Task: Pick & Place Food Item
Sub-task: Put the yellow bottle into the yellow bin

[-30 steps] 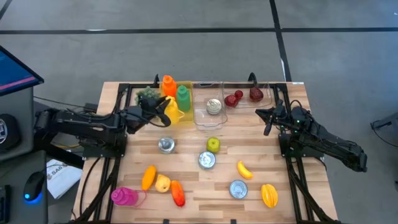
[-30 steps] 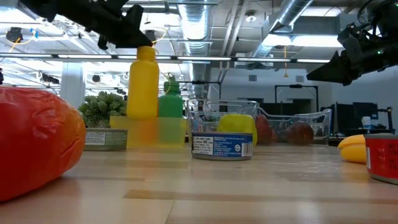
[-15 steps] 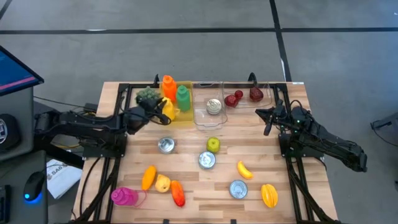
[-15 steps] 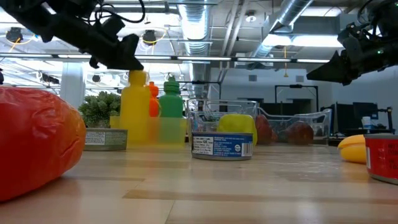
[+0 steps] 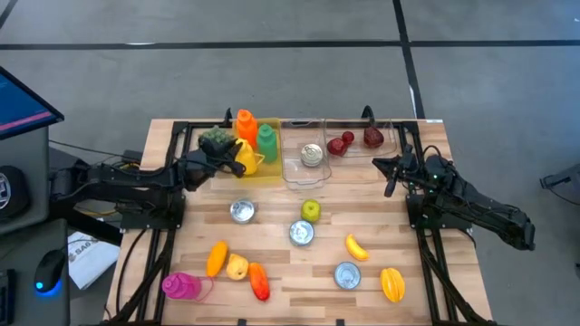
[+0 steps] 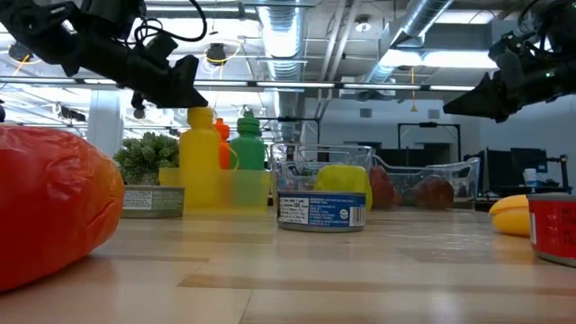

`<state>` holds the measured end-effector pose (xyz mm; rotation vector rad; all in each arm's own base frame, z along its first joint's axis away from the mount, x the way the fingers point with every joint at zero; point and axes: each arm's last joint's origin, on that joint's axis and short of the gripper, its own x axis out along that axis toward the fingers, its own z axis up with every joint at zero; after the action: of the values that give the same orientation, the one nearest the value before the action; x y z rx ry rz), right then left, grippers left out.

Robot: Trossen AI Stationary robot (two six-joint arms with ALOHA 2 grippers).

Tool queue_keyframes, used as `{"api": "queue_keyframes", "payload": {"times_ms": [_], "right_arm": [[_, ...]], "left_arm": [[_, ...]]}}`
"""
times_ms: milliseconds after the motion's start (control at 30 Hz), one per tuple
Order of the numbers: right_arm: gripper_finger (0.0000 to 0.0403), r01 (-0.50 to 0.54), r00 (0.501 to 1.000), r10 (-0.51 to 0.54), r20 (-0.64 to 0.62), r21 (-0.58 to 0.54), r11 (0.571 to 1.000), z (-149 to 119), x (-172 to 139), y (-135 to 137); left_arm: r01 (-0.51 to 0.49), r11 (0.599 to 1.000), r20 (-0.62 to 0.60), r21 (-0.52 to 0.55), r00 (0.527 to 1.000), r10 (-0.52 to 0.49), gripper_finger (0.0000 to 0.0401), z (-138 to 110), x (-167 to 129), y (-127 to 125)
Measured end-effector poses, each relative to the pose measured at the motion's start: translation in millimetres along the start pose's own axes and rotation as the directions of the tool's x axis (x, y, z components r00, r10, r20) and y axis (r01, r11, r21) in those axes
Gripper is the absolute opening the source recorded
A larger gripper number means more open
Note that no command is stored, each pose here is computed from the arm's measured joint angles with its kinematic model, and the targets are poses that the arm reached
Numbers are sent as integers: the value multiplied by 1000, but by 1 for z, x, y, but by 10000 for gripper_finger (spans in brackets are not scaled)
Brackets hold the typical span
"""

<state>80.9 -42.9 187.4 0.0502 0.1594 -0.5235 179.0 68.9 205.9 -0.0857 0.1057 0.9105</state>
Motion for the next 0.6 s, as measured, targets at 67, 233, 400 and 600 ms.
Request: {"api": "queue_keyframes", "payload": {"times_ms": [67, 233, 400, 600], "right_arm": [[33, 0, 1000, 0, 1, 0, 1000, 0, 0, 0], [33, 1, 1000, 0, 8, -17, 1000, 1, 0, 0], [33, 2, 1000, -1, 8, -23, 1000, 1, 0, 0], [33, 2, 1000, -1, 8, -23, 1000, 1, 0, 0]], "left_arm": [[20, 1000, -7, -19, 1000, -20, 58, 0, 3, 4], [-7, 1000, -10, -26, 1000, 7, 58, 0, 9, 11], [5, 1000, -11, -30, 1000, -5, 59, 0, 11, 13], [53, 998, -14, -31, 998, -54, 72, 0, 11, 12]]}}
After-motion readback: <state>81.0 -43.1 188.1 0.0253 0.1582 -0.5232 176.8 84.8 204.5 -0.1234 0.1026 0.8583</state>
